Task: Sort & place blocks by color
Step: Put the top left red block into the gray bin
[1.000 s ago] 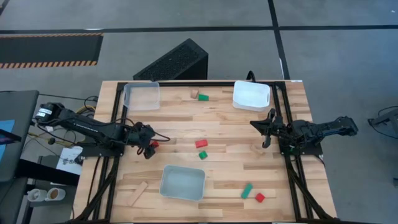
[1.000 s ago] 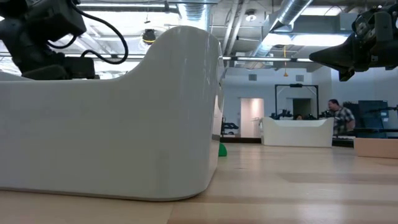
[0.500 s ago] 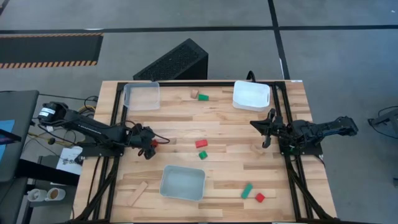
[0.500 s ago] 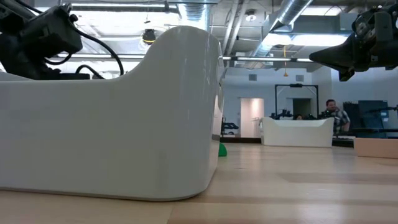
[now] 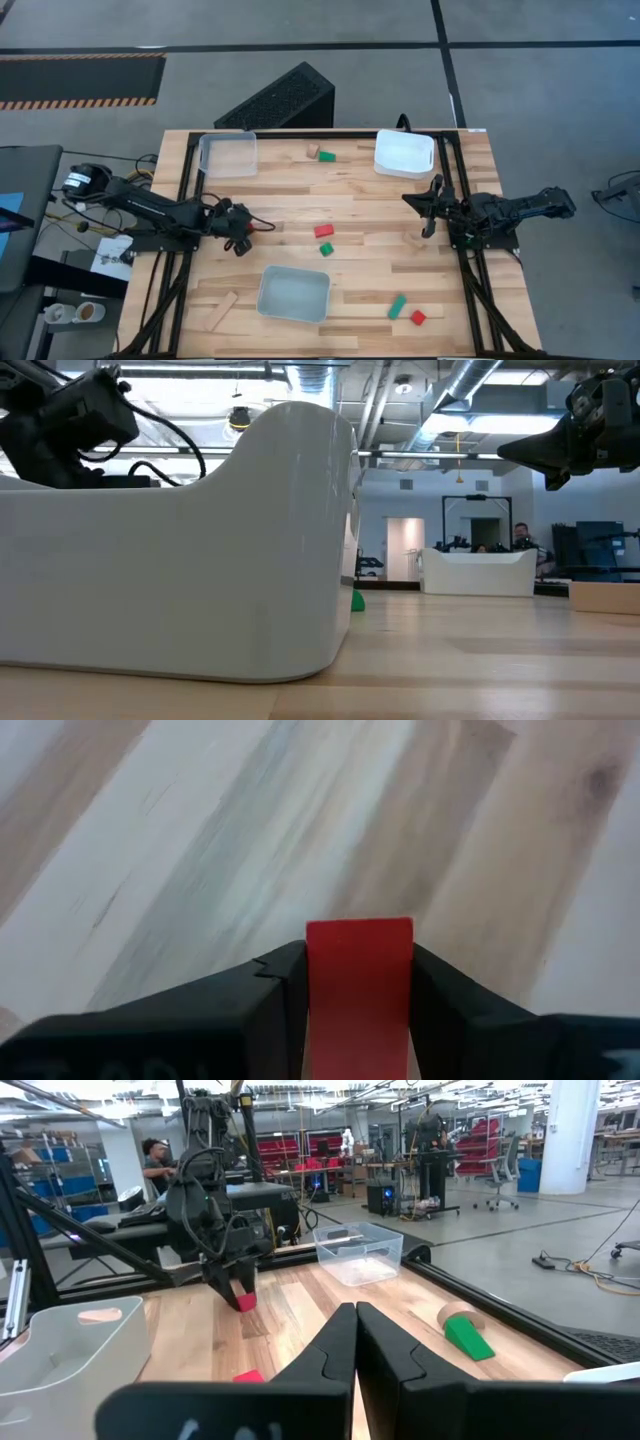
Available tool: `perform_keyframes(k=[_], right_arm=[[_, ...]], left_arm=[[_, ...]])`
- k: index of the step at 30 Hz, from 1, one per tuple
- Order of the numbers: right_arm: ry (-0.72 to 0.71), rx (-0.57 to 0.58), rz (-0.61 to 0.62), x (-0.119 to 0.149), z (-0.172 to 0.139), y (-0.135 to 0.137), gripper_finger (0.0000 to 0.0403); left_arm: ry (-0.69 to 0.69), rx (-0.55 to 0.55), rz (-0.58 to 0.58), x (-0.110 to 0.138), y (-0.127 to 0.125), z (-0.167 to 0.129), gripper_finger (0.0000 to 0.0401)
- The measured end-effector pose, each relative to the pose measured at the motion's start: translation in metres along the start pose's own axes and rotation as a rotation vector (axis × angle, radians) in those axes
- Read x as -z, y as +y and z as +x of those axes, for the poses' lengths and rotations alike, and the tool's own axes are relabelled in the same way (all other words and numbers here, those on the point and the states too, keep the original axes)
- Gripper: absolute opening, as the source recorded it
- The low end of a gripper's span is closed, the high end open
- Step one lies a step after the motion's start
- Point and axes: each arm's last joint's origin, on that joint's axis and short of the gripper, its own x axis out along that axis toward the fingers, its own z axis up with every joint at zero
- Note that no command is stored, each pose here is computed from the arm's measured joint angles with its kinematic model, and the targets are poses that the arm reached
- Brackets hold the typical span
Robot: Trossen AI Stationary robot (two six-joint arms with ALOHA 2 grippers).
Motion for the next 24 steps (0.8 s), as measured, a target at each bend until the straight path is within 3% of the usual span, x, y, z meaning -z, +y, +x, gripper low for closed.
perform_keyframes(k=[5, 8, 12, 15, 24], right_arm=[[0.001, 0.000, -0.001, 0.000, 0.000, 0.000, 0.0027], [0.001, 0.000, -0.001, 0.000, 0.000, 0.000, 0.0027], [0.001, 0.000, 0.000, 0.000, 0.000, 0.000, 0.0027], [0.001, 0.000, -0.001, 0.000, 0.000, 0.000, 0.0027], [0.000, 0.000, 0.000, 0.000, 0.000, 0.000, 0.0027]], left_arm=[[-0.163, 0.123, 0.033, -0.030, -0.018, -0.033, 0.0095], [-0.298, 0.248, 0.115, -0.044, -0.035, -0.058, 0.0095], [-0.458, 0.439, 0.248, -0.047, -0.061, -0.084, 0.0095], [-0.544, 0.574, 0.280, -0.043, -0.082, -0.097, 0.0095], [-0.449, 0.631, 0.339, -0.018, -0.131, -0.069, 0.0095]])
